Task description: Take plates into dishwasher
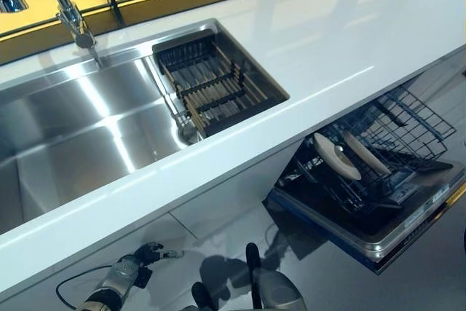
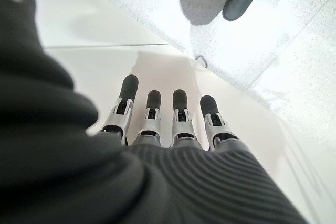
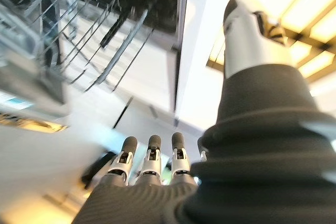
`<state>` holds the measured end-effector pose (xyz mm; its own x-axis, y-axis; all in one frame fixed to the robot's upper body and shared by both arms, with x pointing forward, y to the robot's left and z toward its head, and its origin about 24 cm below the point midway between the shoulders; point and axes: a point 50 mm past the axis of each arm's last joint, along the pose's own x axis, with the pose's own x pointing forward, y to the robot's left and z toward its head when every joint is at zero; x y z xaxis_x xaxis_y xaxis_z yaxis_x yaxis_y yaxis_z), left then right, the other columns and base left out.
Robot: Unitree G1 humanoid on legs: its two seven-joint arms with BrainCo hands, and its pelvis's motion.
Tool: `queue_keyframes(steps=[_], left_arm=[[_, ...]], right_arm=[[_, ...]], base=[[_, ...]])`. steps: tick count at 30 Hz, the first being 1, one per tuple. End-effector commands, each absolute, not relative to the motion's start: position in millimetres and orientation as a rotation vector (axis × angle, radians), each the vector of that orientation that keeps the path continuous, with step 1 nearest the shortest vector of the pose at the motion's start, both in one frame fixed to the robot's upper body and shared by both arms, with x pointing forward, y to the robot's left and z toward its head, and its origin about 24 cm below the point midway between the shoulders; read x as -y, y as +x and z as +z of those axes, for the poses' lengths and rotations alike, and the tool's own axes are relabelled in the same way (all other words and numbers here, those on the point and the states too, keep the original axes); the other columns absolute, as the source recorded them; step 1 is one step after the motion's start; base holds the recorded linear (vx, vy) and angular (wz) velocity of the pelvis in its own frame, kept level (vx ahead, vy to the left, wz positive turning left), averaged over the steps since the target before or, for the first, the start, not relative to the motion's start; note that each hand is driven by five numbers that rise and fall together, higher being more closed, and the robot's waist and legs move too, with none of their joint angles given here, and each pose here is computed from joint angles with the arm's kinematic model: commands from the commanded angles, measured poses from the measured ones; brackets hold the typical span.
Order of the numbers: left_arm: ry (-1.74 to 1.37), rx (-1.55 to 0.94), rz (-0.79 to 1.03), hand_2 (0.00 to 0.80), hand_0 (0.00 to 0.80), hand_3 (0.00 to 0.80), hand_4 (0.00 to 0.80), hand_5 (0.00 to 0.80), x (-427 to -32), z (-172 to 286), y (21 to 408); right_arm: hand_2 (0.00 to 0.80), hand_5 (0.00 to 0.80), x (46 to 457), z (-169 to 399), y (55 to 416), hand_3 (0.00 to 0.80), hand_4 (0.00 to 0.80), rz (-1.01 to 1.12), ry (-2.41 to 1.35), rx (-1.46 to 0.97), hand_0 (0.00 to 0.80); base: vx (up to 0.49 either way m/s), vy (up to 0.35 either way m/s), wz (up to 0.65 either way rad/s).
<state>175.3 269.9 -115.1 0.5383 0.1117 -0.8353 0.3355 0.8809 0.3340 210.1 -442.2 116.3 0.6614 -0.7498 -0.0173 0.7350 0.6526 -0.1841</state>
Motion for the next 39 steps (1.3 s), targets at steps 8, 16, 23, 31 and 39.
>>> queue_keyframes(steps=[8, 16, 23, 31, 39], left_arm=[[0.539, -0.864, -0.086, 0.0, 0.0, 0.0, 0.0, 0.0, -287, -77, 230], [0.529, -0.828, -0.077, 0.0, 0.0, 0.0, 0.0, 0.0, -282, -67, 248], [0.478, -0.789, -0.085, 0.0, 0.0, 0.0, 0.0, 0.0, -265, -66, 258], [0.455, -0.76, -0.134, 0.0, 0.0, 0.0, 0.0, 0.0, -242, -65, 270], [0.455, -0.751, -0.161, 0.0, 0.0, 0.0, 0.0, 0.0, -221, -69, 273]], right_arm=[[0.0, 0.0, 449, 58, 180, 0.0, 0.0, -1.015, 0.275, -0.088, 0.0], [0.0, 0.0, 420, -8, 173, 0.0, 0.0, -0.982, 0.462, -0.256, 0.0], [0.0, 0.0, 400, -32, 176, 0.0, 0.0, -0.917, 0.501, -0.324, 0.0], [0.0, 0.0, 373, -48, 191, 0.0, 0.0, -0.773, 0.509, -0.372, 0.0], [0.0, 0.0, 329, -37, 240, 0.0, 0.0, -0.479, 0.486, -0.294, 0.0]], base=[[-0.061, 0.041, -0.09], [-0.107, 0.025, -0.13], [-0.054, 0.061, -0.05], [-0.024, 0.01, 0.01], [-0.022, -0.018, -0.05]])
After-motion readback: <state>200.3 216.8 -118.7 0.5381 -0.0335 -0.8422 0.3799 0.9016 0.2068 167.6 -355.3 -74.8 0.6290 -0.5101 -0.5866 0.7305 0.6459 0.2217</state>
